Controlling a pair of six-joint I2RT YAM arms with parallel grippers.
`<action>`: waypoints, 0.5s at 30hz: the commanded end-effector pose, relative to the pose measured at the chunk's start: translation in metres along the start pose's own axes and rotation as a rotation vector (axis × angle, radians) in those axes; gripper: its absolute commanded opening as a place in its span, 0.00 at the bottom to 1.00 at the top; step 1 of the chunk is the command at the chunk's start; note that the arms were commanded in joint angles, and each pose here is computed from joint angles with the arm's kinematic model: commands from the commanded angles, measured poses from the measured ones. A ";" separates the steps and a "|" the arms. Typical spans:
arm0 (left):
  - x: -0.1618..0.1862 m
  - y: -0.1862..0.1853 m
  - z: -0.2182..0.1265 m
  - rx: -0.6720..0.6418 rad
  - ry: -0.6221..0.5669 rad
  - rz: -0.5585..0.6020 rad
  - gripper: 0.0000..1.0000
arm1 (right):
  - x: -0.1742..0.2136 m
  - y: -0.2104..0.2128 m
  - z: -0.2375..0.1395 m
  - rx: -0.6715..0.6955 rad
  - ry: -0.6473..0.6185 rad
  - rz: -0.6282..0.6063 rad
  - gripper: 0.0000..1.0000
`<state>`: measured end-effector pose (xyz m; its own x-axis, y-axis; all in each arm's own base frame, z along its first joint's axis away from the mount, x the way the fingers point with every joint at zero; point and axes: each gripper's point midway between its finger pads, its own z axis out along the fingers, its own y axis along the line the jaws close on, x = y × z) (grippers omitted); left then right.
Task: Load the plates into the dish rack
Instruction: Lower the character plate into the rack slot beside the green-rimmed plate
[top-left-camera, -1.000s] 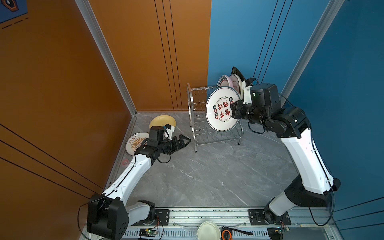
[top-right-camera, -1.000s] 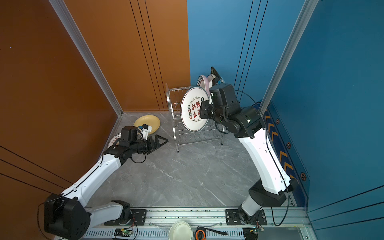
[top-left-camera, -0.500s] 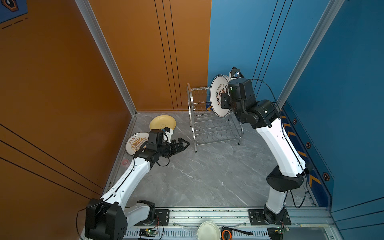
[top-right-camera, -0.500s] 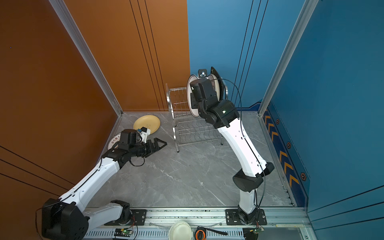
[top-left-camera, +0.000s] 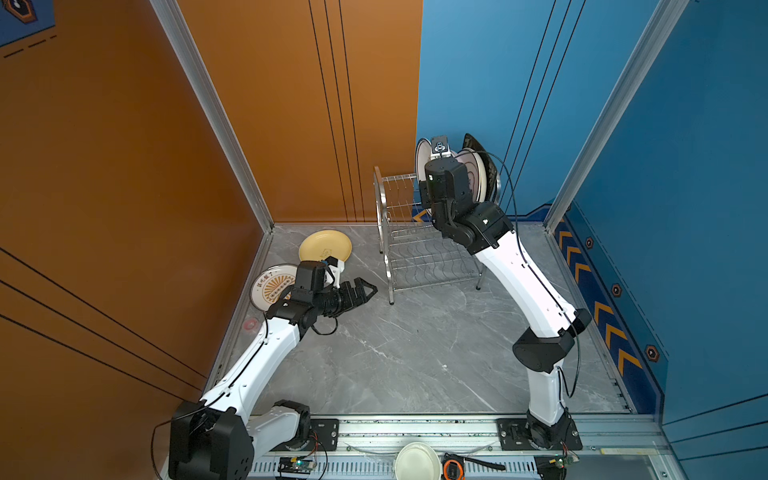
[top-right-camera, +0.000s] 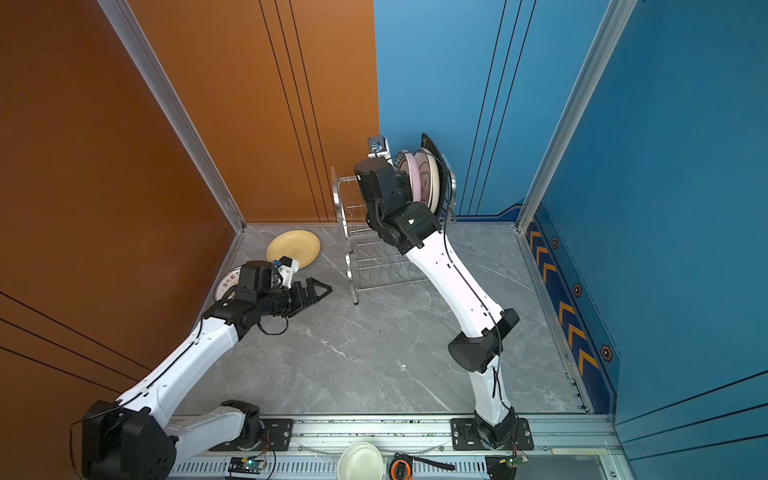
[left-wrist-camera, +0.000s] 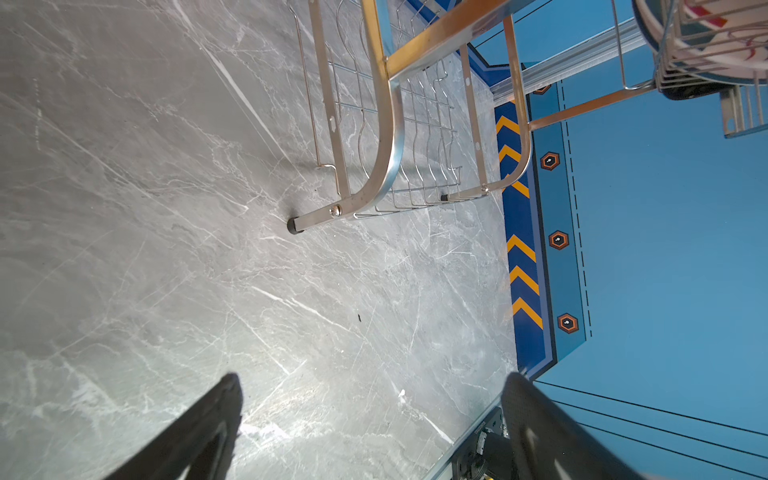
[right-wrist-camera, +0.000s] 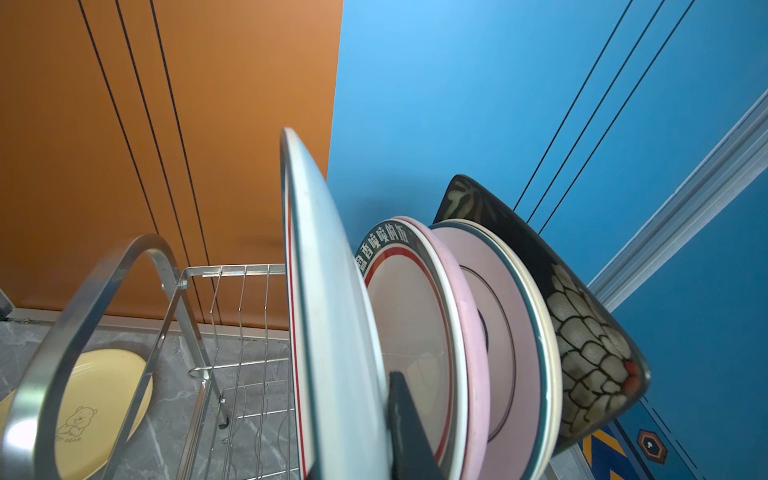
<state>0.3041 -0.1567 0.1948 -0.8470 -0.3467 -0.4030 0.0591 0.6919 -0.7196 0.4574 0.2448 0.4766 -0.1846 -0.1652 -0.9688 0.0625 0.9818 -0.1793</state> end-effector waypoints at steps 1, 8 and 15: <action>0.001 0.007 -0.003 -0.022 -0.014 0.003 0.98 | -0.022 -0.018 0.006 0.077 -0.075 0.064 0.00; 0.002 0.010 -0.005 -0.029 -0.019 -0.006 0.98 | -0.010 -0.024 0.028 0.110 -0.053 0.062 0.00; 0.001 0.012 -0.006 -0.030 -0.023 -0.013 0.98 | 0.010 -0.012 0.046 0.115 -0.017 0.039 0.00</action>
<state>0.3032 -0.1507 0.1937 -0.8396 -0.3617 -0.4053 0.0478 0.6940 -0.7184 0.5002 0.2324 0.4404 -0.2259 -0.1813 -0.9571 0.1376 0.9667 -0.2156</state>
